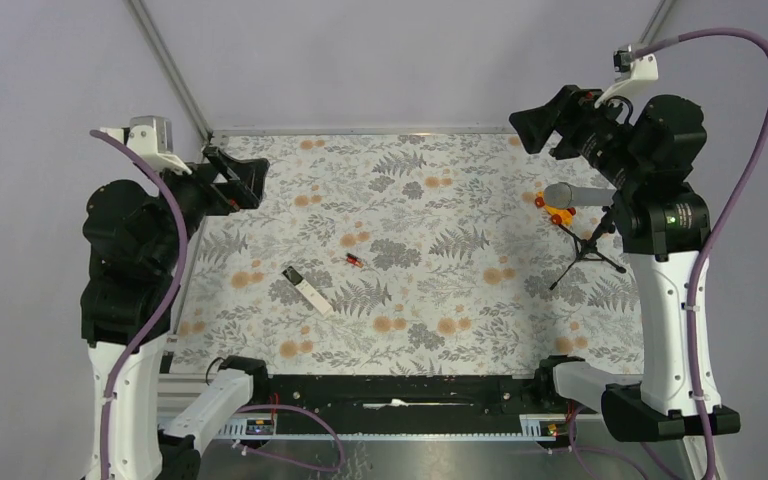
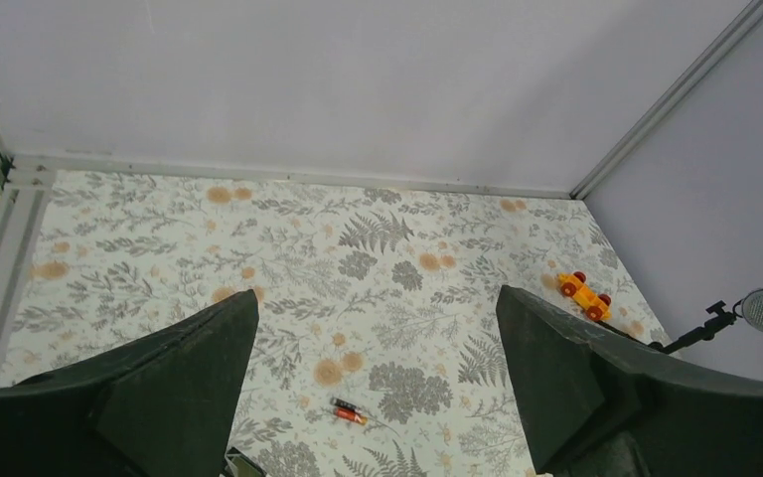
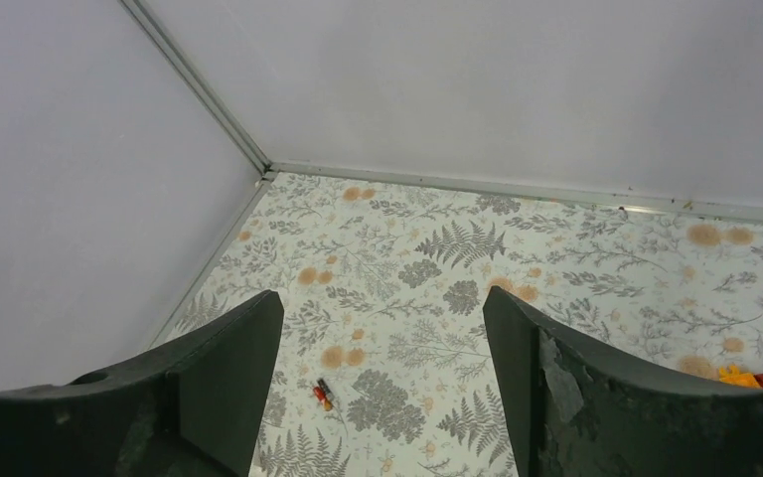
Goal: Load the batteries into the remote control
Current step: Pick up the remote control from the center of the board.
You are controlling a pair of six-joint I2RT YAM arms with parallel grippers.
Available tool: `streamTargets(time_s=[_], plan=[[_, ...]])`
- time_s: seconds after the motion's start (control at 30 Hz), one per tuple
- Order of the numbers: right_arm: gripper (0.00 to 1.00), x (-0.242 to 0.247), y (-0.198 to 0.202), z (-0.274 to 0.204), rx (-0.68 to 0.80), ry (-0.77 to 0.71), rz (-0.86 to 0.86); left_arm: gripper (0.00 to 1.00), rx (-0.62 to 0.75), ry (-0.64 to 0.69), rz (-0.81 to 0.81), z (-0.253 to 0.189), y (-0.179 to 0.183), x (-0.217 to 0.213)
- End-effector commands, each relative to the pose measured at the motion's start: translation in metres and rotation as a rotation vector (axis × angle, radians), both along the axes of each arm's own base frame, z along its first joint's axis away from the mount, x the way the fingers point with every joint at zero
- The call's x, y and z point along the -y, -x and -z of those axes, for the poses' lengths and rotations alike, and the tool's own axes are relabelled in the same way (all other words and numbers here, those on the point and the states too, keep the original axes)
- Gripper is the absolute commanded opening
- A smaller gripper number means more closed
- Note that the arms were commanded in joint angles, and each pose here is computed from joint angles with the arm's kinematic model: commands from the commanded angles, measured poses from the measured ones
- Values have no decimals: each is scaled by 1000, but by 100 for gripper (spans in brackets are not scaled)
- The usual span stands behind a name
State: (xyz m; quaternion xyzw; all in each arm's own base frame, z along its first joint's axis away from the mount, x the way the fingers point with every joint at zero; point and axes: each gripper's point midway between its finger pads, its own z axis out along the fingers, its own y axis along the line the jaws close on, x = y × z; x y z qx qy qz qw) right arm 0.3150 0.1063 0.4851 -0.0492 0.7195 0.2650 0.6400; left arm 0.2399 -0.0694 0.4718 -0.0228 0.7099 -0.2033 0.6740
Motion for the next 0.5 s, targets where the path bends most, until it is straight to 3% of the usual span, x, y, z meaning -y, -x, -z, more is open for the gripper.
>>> streamTargets(time_s=[0.0, 0.23, 0.33, 0.47], plan=[[82, -6, -2, 2, -68, -50, -23, 99, -4, 31, 4, 10, -2, 2], [79, -65, 0, 28, -262, -133, -283, 99, -148, 67, -278, 104, -19, -41], [78, -113, 9, 48, -306, -77, -347, 99, -297, 68, -389, 159, -22, -55], [73, -156, 17, 71, -353, -111, -372, 99, -548, 111, -509, 226, -15, -62]])
